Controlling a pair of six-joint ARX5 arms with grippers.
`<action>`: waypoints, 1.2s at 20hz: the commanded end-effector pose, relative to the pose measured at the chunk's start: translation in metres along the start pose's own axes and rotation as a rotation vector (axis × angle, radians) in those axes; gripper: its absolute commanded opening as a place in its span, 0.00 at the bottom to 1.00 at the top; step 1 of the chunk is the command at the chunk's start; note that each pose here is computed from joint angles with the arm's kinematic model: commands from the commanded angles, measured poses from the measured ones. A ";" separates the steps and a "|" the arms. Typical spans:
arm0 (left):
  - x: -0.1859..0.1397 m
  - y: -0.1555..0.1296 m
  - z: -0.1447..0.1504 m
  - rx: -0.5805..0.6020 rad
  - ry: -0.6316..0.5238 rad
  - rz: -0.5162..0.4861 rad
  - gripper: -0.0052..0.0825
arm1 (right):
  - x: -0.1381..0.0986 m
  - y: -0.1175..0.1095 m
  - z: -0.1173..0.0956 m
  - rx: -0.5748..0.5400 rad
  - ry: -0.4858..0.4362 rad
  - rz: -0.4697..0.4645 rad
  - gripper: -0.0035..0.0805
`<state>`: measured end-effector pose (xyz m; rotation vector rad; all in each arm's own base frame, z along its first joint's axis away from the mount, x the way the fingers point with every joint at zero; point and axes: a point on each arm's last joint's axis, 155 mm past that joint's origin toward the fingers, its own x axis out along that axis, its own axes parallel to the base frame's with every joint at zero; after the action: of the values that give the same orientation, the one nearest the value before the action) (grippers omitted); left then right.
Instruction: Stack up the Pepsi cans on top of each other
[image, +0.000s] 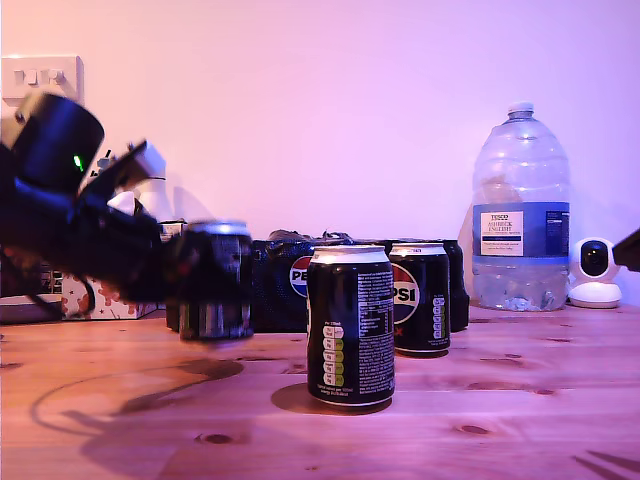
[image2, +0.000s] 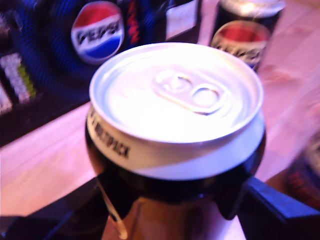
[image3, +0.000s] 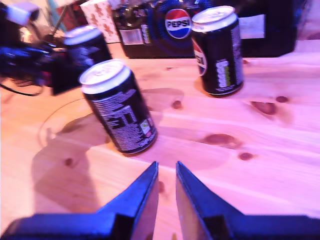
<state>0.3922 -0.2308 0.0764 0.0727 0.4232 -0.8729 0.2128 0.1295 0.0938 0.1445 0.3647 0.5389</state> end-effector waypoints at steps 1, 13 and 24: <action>-0.014 -0.011 0.040 0.052 -0.087 -0.017 0.53 | 0.001 -0.004 -0.003 -0.015 0.003 -0.020 0.15; -0.046 -0.055 0.076 0.084 -0.103 -0.083 0.53 | 0.011 -0.016 0.037 -0.103 -0.137 -0.103 0.63; -0.057 -0.060 0.087 0.093 -0.119 -0.083 0.53 | 0.010 -0.027 0.046 0.006 -0.181 -0.154 0.63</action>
<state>0.3449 -0.2464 0.1586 0.0846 0.3570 -0.9622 0.2505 0.1112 0.1309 0.1716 0.1946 0.3780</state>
